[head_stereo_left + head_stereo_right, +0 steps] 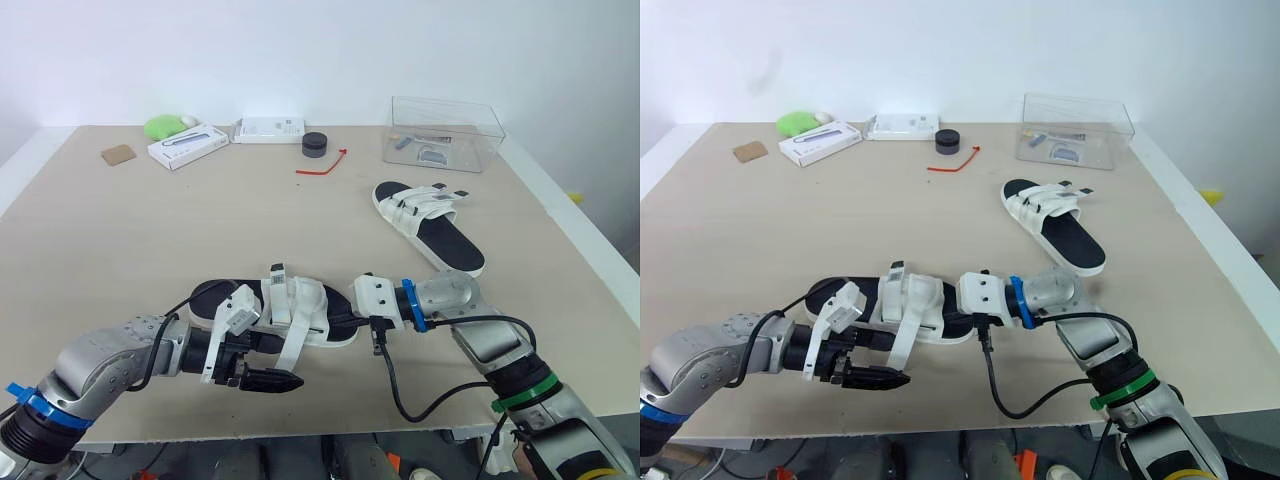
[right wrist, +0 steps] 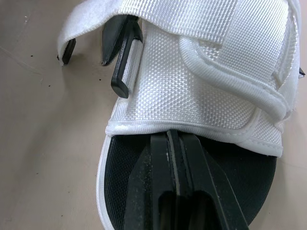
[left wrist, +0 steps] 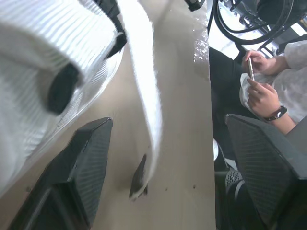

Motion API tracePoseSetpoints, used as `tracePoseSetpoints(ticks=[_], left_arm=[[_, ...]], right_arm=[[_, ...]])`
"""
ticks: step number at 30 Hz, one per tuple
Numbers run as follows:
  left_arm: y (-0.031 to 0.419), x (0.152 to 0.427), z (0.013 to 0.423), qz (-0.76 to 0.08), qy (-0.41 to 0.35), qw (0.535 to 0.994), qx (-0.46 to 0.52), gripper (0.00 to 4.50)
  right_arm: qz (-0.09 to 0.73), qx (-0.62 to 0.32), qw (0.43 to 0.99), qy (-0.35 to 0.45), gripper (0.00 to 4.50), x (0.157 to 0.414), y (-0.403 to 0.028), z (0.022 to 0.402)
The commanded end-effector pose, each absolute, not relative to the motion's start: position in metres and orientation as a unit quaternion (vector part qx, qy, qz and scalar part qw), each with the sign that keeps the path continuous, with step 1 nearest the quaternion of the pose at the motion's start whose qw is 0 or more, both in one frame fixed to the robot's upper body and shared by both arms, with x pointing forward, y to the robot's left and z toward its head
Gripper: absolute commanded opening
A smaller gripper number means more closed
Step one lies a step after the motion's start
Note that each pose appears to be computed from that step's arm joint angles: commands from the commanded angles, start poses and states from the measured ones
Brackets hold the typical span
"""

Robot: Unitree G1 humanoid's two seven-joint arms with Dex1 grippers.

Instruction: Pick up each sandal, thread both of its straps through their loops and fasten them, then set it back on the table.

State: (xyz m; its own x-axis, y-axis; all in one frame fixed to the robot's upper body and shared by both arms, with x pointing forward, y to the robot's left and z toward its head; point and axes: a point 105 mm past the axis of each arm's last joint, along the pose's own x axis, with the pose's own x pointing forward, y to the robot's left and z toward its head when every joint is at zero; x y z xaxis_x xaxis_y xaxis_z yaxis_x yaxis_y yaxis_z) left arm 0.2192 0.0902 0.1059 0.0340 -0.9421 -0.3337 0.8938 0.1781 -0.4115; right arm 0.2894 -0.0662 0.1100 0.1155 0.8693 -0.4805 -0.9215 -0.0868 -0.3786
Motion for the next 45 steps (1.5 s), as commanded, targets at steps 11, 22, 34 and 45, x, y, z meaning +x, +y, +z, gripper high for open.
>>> tracePoseSetpoints(ticks=[11,22,34,45], left_arm=[[0.094,0.227,0.13,-0.644,0.3,0.693,-0.117,0.12],[0.081,0.285,0.191,-0.631,0.254,0.707,-0.194,0.12],[0.057,0.291,0.159,-0.627,0.321,0.684,-0.189,0.12],[0.059,0.287,0.142,-0.621,0.355,0.682,-0.151,0.12]], right_arm=[[0.656,-0.332,0.673,0.081,0.0,0.289,-0.074,0.093],[0.651,-0.335,0.676,0.079,0.0,0.293,-0.075,0.094],[0.643,-0.335,0.684,0.08,0.0,0.292,-0.079,0.094],[0.643,-0.336,0.684,0.079,0.0,0.294,-0.076,0.095]])
